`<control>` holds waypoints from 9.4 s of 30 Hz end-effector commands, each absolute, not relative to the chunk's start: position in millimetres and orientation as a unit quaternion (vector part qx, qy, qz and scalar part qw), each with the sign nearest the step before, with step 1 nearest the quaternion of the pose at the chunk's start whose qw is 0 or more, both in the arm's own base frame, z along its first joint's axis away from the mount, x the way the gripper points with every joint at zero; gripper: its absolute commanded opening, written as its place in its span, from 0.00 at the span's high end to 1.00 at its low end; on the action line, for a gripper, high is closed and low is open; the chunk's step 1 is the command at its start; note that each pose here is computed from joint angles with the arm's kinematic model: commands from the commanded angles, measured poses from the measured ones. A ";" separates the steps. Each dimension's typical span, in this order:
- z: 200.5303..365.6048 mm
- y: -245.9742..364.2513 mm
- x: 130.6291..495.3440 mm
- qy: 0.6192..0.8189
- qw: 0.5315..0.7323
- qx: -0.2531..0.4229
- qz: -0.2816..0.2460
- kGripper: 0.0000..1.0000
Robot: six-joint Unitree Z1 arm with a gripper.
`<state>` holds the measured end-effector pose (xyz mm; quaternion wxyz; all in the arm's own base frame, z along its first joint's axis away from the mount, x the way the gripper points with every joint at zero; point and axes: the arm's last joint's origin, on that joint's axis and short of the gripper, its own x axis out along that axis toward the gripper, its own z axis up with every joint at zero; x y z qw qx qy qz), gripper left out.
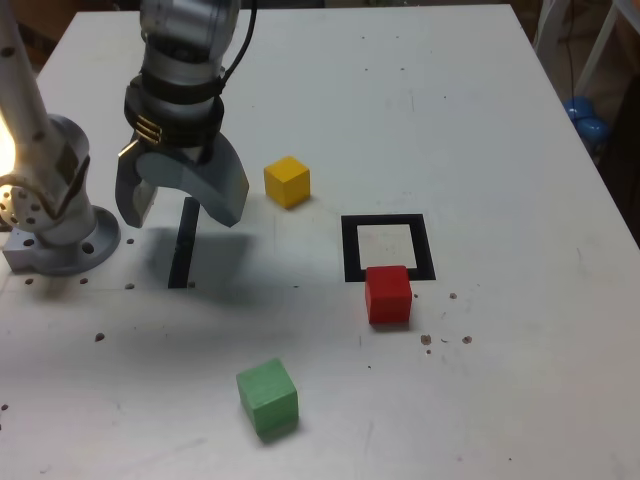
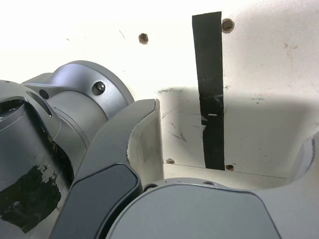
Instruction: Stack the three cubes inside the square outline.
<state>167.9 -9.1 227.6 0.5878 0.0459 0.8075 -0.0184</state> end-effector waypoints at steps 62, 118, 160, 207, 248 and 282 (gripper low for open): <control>236.1 -96.9 366.7 0.809 0.585 0.028 -0.049 0.04; 232.3 -57.8 378.7 0.802 0.597 0.019 -0.029 0.67; 217.5 -22.5 386.9 0.791 0.611 0.008 -0.033 0.00; 217.5 84.6 279.3 0.809 0.543 -0.180 0.134 0.09; 252.1 65.9 317.8 0.782 0.618 -0.065 0.047 0.68; 266.3 -31.8 382.3 0.776 0.629 0.045 -0.020 0.68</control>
